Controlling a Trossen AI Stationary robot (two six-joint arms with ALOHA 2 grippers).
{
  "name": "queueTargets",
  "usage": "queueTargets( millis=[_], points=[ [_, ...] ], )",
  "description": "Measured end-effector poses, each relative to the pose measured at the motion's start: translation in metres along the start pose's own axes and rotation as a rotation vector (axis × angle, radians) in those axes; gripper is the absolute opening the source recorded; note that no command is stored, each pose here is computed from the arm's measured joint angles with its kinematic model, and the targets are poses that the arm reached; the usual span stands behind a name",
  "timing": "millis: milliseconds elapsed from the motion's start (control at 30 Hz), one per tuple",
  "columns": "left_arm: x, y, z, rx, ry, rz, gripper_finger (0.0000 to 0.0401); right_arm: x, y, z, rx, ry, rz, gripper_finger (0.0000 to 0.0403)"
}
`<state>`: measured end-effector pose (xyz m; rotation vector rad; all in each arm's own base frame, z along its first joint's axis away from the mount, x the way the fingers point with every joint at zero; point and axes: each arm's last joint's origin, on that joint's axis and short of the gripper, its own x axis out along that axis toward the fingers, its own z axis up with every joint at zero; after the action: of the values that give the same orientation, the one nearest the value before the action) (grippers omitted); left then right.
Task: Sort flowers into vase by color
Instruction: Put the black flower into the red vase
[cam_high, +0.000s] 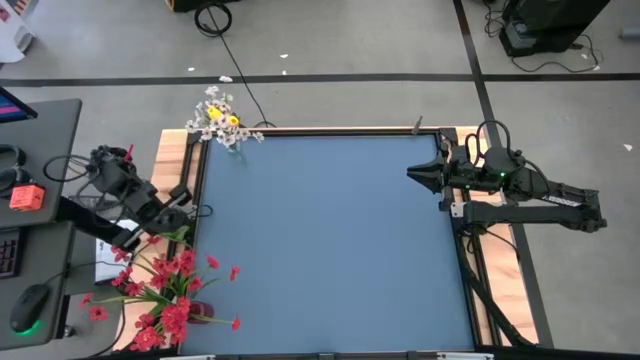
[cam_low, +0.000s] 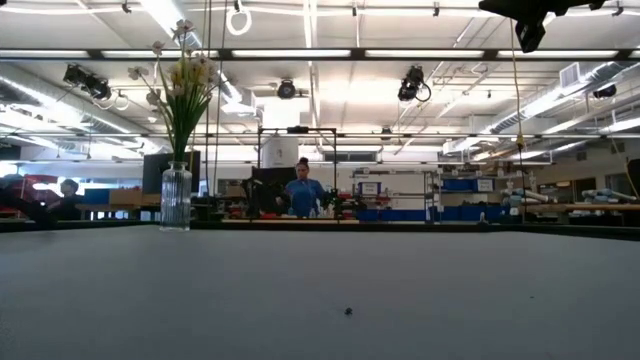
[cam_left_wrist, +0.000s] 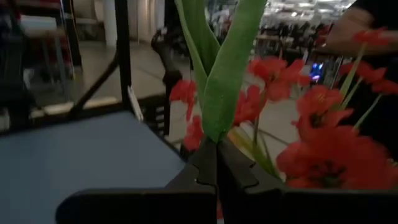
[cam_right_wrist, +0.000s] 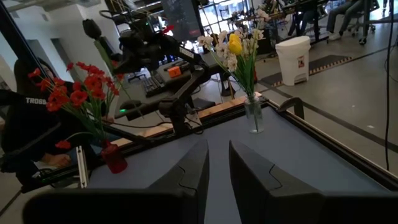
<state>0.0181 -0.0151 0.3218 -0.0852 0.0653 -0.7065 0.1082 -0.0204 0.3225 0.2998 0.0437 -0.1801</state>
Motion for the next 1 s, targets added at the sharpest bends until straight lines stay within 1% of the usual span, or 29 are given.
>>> queueTargets(
  millis=[100,267,400,533,633,733,900,1000],
  points=[
    [0.000,0.000,0.000,-0.005,0.000,-0.006,0.0000,0.000,0.000,0.000,0.000,0.000,0.000,0.0073],
    [0.004,-0.002,0.000,-0.013,-0.037,-0.058,0.0000,0.000,0.000,0.000,0.000,0.000,0.000,0.0073],
    [0.019,-0.003,-0.012,-0.029,-0.125,-0.128,0.0000,0.000,0.000,0.000,0.000,0.000,0.000,0.0073],
    [0.032,-0.003,-0.030,-0.091,-0.153,-0.169,0.0000,0.000,0.000,0.000,0.000,0.000,0.000,0.0073],
    [0.036,-0.004,-0.035,-0.126,-0.194,-0.221,0.0000,0.000,0.000,0.000,0.000,0.000,0.000,0.0073],
    [0.037,-0.005,-0.038,-0.129,-0.216,-0.283,0.0000,0.000,0.000,0.000,0.000,0.000,0.000,0.0073],
    [0.039,-0.010,-0.045,-0.085,-0.185,-0.451,0.0000,0.000,0.000,0.000,0.000,0.000,0.000,0.0073],
    [0.043,-0.010,-0.049,-0.064,-0.220,-0.477,0.0000,0.000,0.000,0.000,0.000,0.000,0.000,0.0073]
  ],
)
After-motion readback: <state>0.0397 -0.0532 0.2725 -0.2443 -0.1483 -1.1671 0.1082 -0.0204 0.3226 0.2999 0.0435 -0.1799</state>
